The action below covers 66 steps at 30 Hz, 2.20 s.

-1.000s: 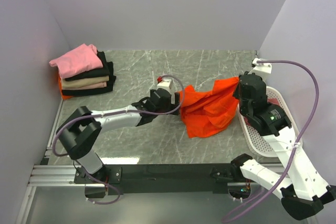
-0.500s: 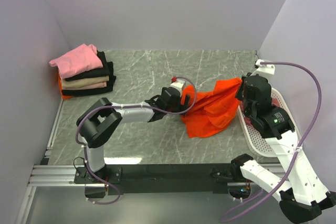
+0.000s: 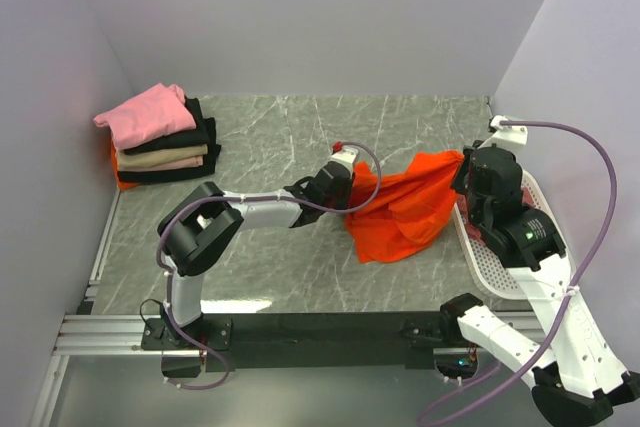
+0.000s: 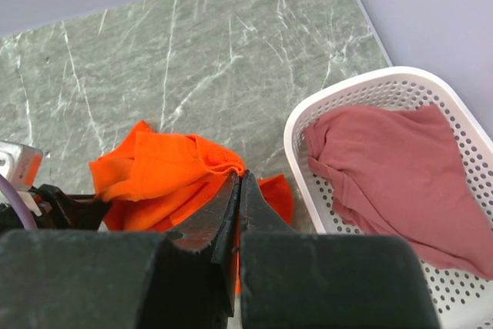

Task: Fold and stack the t-shirts
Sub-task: Flatten the tshirt out

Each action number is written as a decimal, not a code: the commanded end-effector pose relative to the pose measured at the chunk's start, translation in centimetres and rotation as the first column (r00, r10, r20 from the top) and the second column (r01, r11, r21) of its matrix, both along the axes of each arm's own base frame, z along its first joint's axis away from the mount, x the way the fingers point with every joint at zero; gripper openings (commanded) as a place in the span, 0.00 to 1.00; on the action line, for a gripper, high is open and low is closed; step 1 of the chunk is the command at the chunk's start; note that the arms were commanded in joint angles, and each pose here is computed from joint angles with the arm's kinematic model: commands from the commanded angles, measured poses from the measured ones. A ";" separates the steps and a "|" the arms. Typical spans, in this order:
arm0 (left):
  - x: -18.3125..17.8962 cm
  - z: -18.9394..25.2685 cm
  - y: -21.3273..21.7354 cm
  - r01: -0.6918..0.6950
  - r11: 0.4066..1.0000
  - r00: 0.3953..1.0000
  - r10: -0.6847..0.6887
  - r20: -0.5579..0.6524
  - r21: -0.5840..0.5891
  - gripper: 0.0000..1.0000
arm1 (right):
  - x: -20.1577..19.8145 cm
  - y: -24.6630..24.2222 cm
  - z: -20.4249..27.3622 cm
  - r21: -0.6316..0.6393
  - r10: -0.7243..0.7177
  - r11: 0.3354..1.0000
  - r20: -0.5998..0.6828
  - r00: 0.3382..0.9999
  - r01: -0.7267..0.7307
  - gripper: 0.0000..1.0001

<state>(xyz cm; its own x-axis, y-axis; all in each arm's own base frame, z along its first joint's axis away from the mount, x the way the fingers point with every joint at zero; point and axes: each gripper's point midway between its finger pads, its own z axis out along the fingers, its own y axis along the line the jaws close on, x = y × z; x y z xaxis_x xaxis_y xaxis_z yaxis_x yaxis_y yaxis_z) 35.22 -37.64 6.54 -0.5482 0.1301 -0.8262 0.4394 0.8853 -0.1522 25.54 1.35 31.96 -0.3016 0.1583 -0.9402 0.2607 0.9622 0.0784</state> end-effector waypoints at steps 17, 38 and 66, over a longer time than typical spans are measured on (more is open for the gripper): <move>-2.0 12.7 5.3 -0.026 0.998 0.990 0.032 0.135 -0.051 0.01 | 1.4 0.0 4.3 -0.006 0.004 1.000 0.089 0.996 -0.003 0.00; -6.0 14.6 11.0 -0.088 0.996 0.996 0.088 0.036 0.000 0.32 | 2.9 0.5 8.5 0.002 0.009 1.000 0.172 0.985 -0.010 0.00; -8.4 -1.7 15.7 -0.207 0.970 0.944 0.232 -0.234 0.126 0.56 | 7.0 2.5 -1.0 0.016 0.059 0.998 -0.012 0.998 -0.059 0.00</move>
<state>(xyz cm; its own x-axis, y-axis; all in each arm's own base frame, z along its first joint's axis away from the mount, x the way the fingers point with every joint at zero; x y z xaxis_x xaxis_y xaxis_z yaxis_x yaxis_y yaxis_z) 26.74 -21.73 5.28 -0.7435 0.0910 -0.6625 0.2156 0.9704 -0.1087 32.08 4.01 29.97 -0.3672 0.1316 -0.9208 0.1991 0.9781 0.0605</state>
